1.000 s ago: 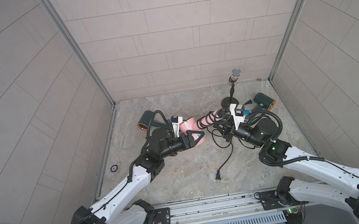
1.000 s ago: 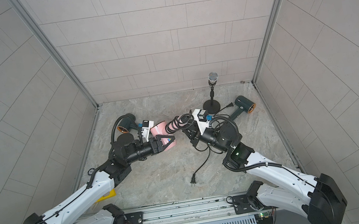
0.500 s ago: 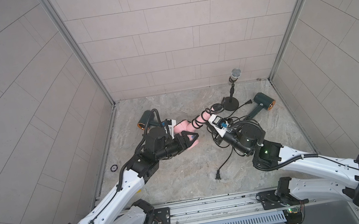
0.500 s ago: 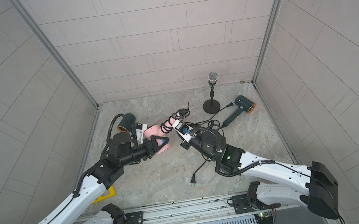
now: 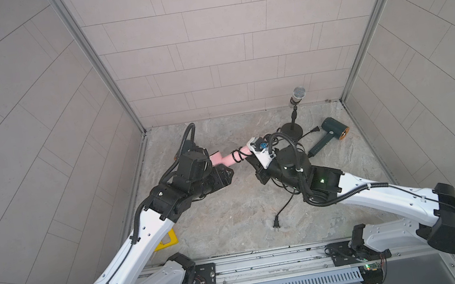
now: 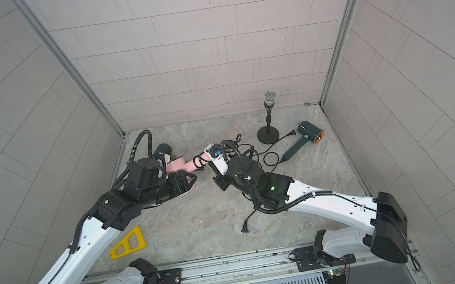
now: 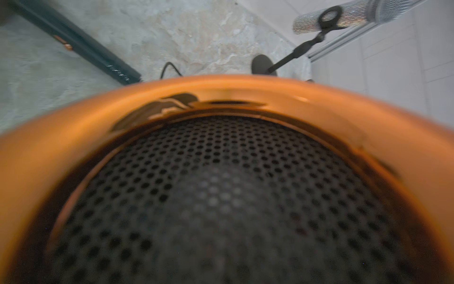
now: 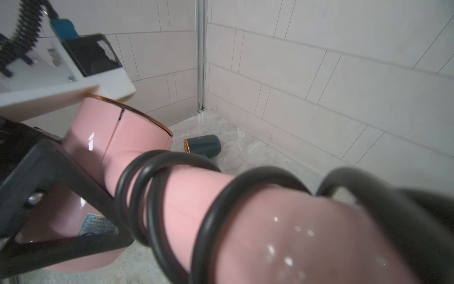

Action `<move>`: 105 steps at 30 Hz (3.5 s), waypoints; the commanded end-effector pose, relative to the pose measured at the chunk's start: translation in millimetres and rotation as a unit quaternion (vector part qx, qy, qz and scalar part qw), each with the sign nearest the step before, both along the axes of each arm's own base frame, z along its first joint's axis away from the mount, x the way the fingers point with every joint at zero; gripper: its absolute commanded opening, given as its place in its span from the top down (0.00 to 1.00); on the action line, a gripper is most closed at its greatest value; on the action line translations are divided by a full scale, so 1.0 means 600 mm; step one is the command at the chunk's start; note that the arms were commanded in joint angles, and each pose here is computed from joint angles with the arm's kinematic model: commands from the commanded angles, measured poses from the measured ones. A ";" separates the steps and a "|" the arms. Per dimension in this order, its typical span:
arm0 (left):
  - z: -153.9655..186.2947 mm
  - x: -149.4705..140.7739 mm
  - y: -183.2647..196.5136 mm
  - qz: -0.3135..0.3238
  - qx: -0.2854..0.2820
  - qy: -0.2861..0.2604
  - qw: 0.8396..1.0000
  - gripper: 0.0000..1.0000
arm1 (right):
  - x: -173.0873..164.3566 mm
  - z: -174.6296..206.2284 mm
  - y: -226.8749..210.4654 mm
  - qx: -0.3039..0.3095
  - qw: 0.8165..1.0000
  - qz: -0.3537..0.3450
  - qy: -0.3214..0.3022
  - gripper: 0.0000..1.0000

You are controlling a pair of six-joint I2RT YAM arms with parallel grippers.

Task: Wrap the cord around the hair dryer
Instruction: Place the hair dryer at the center of the board, then pick up the hair dryer from the center of the board.

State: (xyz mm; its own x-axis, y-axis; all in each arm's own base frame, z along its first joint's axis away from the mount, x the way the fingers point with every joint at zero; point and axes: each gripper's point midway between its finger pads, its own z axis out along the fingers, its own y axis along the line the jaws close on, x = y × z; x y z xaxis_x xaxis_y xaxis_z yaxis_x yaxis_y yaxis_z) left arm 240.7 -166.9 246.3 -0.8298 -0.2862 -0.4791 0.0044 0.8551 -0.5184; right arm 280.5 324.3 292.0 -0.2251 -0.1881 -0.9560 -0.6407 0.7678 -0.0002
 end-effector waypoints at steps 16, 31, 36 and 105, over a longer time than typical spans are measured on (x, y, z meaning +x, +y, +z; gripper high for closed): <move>-0.205 -0.007 0.174 0.029 0.355 0.076 0.931 1.00 | -0.034 -0.256 0.068 -0.002 0.946 -0.046 0.321 1.00; -0.316 0.022 0.170 -0.027 0.446 0.167 0.879 1.00 | -0.037 -0.385 0.072 -0.065 0.888 -0.092 0.447 1.00; -0.329 0.045 0.156 -0.033 0.447 0.164 0.879 1.00 | -0.019 -0.407 0.051 -0.067 0.877 -0.106 0.463 1.00; -0.227 0.469 0.254 -0.130 0.378 0.100 0.911 0.00 | -0.078 -0.293 -0.192 -0.074 0.881 -0.093 0.458 0.44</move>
State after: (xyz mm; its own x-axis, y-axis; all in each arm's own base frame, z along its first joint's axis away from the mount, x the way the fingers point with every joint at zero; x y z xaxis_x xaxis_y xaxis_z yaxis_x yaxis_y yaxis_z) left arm 512.1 -21.7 109.6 -0.9224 0.2516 -0.2929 0.1972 0.9591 0.2029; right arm 236.4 217.5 116.5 -0.9324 -0.1596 -0.3243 -0.2797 0.8869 0.3677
